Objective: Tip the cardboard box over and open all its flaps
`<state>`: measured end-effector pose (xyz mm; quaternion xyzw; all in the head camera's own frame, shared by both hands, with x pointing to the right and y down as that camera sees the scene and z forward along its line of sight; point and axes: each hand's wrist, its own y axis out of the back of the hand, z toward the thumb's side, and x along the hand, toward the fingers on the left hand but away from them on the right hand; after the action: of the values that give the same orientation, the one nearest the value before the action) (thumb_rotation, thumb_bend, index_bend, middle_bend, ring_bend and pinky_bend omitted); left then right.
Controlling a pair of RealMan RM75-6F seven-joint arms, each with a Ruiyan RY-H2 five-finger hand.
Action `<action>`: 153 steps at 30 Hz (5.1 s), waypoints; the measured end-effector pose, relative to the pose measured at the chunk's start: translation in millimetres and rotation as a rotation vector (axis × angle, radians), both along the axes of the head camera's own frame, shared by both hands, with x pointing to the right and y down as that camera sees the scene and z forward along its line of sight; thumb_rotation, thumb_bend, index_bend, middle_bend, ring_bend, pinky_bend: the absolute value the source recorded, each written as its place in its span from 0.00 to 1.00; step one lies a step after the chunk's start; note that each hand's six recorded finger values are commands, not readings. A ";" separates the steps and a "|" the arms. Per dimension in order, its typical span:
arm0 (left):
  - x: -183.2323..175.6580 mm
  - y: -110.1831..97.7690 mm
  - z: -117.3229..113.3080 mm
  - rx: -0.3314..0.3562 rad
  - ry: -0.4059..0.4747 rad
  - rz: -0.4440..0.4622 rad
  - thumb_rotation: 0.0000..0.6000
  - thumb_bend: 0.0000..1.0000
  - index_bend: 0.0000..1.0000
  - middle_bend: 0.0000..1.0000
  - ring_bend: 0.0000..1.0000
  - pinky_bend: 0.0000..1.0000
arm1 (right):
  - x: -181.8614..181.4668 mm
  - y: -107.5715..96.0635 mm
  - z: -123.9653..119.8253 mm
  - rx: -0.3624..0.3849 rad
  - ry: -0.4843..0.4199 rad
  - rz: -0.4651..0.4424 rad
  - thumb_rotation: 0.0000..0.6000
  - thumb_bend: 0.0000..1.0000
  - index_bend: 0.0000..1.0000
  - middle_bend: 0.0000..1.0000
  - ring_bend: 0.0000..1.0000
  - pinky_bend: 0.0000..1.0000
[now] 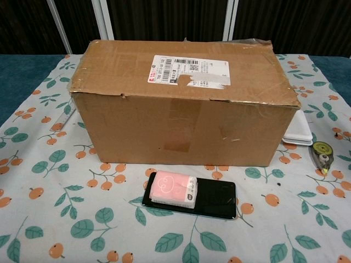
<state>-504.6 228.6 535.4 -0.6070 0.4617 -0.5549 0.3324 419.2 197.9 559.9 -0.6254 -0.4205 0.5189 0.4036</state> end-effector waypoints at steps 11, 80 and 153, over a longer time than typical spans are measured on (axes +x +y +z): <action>-0.3 0.3 0.7 -0.006 0.004 -0.006 1.00 0.05 0.00 0.00 0.00 0.00 | 0.7 0.3 0.9 -0.014 0.000 0.007 1.00 0.26 0.00 0.00 0.00 0.22; -2.0 -4.9 15.1 -0.072 -0.010 -0.023 1.00 0.05 0.00 0.00 0.00 0.00 | -224.7 -189.0 52.0 -0.223 -0.192 -0.154 1.00 1.00 0.37 0.37 0.39 0.39; -1.9 -6.0 13.0 -0.058 0.019 -0.043 1.00 0.05 0.00 0.00 0.00 0.00 | -283.4 -166.5 -30.4 -0.356 -0.351 -0.197 1.00 1.00 0.32 0.56 0.57 0.63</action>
<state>-506.5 222.6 548.4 -0.6115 0.4614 -0.5694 0.2982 135.9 31.3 529.5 -0.8048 -0.3231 0.4264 0.2569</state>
